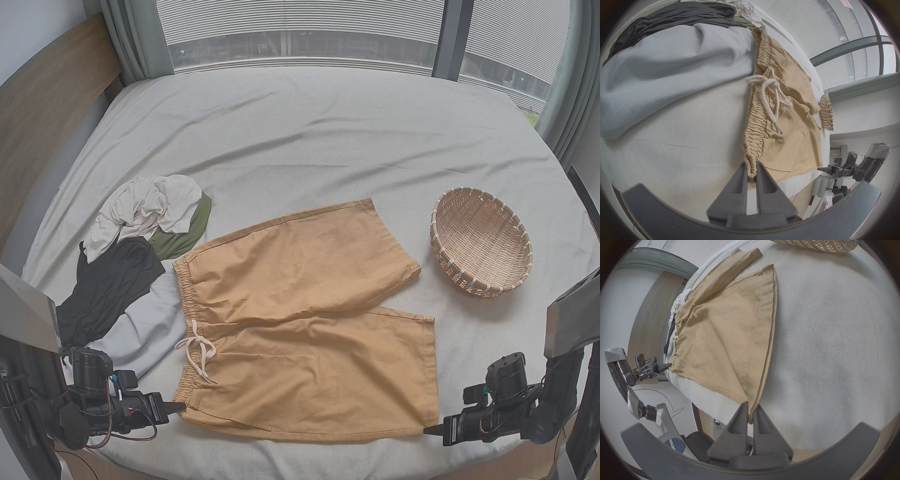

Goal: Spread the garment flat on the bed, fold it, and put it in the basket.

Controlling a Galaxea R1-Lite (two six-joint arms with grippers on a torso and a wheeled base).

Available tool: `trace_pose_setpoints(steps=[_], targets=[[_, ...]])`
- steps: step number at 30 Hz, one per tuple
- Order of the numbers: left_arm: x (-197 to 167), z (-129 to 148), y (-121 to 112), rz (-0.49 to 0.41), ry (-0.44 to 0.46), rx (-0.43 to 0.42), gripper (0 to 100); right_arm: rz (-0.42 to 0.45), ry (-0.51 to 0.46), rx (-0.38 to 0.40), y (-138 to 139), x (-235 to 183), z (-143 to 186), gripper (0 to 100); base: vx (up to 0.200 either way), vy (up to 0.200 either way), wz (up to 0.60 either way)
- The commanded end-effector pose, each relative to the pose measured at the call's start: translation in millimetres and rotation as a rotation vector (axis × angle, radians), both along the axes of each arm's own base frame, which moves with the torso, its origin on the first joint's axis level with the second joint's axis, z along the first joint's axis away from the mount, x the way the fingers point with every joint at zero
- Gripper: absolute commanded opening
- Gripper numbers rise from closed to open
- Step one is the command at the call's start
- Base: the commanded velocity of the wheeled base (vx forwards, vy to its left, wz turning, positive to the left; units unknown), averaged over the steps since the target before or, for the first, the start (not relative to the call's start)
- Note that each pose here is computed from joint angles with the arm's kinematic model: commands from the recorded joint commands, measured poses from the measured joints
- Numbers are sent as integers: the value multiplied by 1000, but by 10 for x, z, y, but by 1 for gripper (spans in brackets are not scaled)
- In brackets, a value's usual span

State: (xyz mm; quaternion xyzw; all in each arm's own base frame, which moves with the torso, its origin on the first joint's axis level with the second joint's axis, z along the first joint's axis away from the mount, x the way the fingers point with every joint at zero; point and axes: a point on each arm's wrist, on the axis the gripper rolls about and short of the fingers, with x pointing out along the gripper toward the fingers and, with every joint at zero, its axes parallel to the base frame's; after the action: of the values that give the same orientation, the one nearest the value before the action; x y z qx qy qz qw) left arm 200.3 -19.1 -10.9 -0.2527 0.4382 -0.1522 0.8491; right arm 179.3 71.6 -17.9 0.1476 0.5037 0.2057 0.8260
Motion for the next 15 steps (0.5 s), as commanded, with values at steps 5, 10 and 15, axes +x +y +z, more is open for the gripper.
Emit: trace_pose_setpoints(steps=[5,10,15], targets=[[-156,101,27,-34,36,24,0,10,-22,2,-29,-96,161,0,0,0,0],[-217,150,23,-54,48,36,0,19,-14,-1,-24,-131,189,0,0,0,0],[-203,155,28,-56,31,40,0,16,-26,6,-27,-130,217,0,0,0,0]])
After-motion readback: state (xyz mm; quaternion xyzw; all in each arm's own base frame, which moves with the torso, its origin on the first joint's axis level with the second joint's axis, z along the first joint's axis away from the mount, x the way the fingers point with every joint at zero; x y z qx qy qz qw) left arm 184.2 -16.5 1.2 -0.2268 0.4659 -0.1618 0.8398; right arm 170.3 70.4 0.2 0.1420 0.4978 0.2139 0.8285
